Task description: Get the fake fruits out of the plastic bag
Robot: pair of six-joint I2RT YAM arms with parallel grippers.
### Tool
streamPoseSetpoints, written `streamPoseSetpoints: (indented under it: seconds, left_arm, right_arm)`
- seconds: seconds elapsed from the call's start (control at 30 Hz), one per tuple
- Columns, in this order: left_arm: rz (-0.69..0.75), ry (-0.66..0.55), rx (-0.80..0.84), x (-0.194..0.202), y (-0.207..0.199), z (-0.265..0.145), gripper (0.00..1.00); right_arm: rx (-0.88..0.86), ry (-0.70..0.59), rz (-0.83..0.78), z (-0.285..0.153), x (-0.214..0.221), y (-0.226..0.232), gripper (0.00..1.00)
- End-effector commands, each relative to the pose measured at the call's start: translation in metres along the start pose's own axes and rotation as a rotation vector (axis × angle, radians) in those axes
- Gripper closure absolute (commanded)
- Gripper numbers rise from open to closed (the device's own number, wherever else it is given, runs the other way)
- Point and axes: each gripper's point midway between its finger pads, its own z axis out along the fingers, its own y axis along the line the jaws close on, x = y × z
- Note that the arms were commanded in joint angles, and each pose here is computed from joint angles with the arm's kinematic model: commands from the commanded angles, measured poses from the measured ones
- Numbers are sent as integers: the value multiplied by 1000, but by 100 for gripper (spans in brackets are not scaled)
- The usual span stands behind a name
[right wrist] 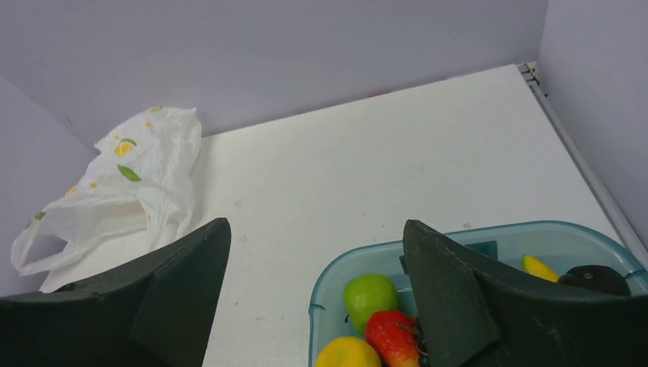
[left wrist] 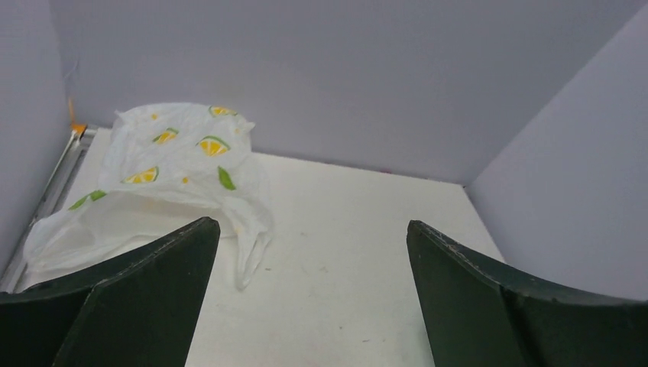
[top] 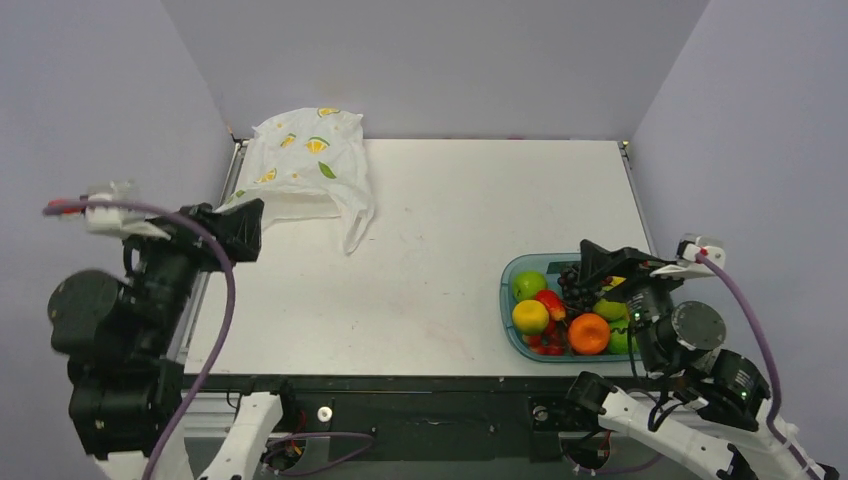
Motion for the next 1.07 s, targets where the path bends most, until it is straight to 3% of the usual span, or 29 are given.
streamPoseSetpoints:
  seconds: [0.0, 0.17, 0.37, 0.63, 1.03]
  left_arm:
    - [5, -256, 251, -43, -51, -46, 6]
    - [43, -413, 284, -66, -61, -85, 5]
    - [74, -492, 273, -81, -65, -118, 4]
    - [85, -535, 247, -89, -64, -137, 3]
    - [88, -519, 240, -83, -60, -129, 3]
  right_arm:
    - [68, -66, -24, -15, -38, -24, 21]
    - [90, -125, 6, -28, -67, -36, 21]
    - [84, -163, 59, -37, -83, -41, 21]
    - [89, -217, 105, -46, -96, -51, 16]
    - [118, -251, 133, -46, -90, -59, 14]
